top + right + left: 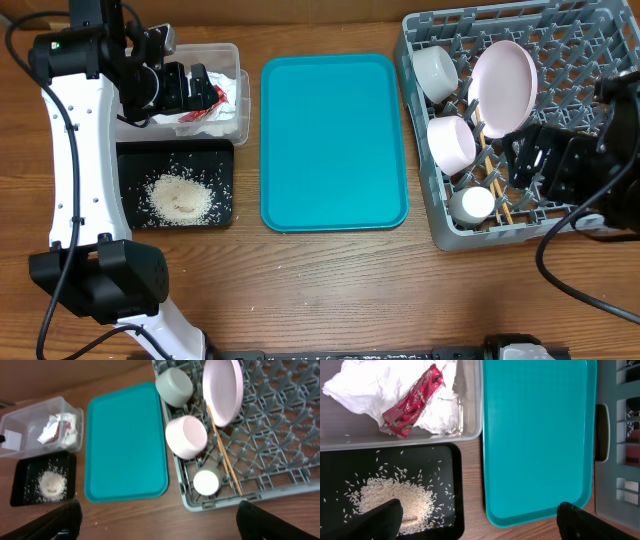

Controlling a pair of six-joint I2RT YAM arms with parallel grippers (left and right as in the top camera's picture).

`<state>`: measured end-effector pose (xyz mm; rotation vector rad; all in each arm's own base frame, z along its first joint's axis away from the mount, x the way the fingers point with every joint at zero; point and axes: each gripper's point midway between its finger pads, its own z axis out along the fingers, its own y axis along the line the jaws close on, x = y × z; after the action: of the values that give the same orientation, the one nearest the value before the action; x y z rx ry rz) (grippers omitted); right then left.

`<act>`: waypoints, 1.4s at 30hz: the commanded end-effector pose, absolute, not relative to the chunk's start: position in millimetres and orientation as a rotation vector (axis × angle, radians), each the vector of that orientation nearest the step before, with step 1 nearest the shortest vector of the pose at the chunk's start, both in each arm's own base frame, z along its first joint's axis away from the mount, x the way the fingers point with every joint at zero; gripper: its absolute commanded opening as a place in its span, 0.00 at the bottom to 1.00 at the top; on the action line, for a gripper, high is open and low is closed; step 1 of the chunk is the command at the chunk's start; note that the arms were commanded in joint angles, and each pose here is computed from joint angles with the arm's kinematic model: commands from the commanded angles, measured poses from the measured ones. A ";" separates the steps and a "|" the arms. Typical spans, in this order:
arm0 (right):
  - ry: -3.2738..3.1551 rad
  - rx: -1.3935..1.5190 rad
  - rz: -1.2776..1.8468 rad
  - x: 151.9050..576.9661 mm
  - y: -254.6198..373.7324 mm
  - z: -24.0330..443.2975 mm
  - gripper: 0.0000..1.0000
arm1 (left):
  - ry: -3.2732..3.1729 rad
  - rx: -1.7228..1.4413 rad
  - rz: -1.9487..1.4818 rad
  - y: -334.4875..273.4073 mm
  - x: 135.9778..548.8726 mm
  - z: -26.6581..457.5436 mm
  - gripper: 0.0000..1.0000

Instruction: Sort waste into correct bins and load items into the dishwasher

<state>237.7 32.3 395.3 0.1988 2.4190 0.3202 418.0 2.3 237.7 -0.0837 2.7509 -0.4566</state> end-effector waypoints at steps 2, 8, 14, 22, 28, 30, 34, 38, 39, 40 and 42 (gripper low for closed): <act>2.392 0.210 0.288 239.2 27.6 400.3 1.00 | 2.729 -0.045 -0.441 1.2 420.4 244.6 1.00; 2.311 0.216 0.247 253.6 21.0 411.3 1.00 | 2.729 -0.045 -0.441 1.2 420.4 244.6 1.00; 2.154 0.197 0.189 255.8 12.1 420.8 1.00 | 2.729 -0.045 -0.441 1.2 420.4 244.6 1.00; 1.943 0.195 0.173 248.3 5.0 386.0 1.00 | 2.729 -0.045 -0.441 1.2 420.4 244.6 1.00; 1.799 0.148 0.223 241.1 12.3 325.1 1.00 | 2.729 -0.045 -0.441 1.2 420.4 244.6 1.00; 1.761 0.132 0.241 242.2 15.2 309.7 1.00 | 2.729 -0.045 -0.441 1.2 420.4 244.6 1.00; 1.655 0.072 0.299 246.3 26.2 279.9 1.00 | 2.729 -0.045 -0.441 1.2 420.4 244.6 1.00; 1.574 0.021 0.337 248.1 36.9 248.4 1.00 | 2.729 -0.045 -0.441 1.2 420.4 244.6 1.00; 1.569 0.014 0.342 248.0 38.8 242.5 1.00 | 2.729 -0.045 -0.441 1.2 420.4 244.6 1.00; 1.565 0.008 0.347 247.7 40.5 237.2 1.00 | 2.729 -0.045 -0.441 1.2 420.4 244.6 1.00; 1.564 -0.002 0.356 246.7 43.4 225.7 1.00 | 2.729 -0.045 -0.441 1.2 420.4 244.6 1.00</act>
<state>249.7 35.3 239.4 0.0293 1.5746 0.3257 418.0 2.3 237.8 -0.0836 2.7505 -0.4565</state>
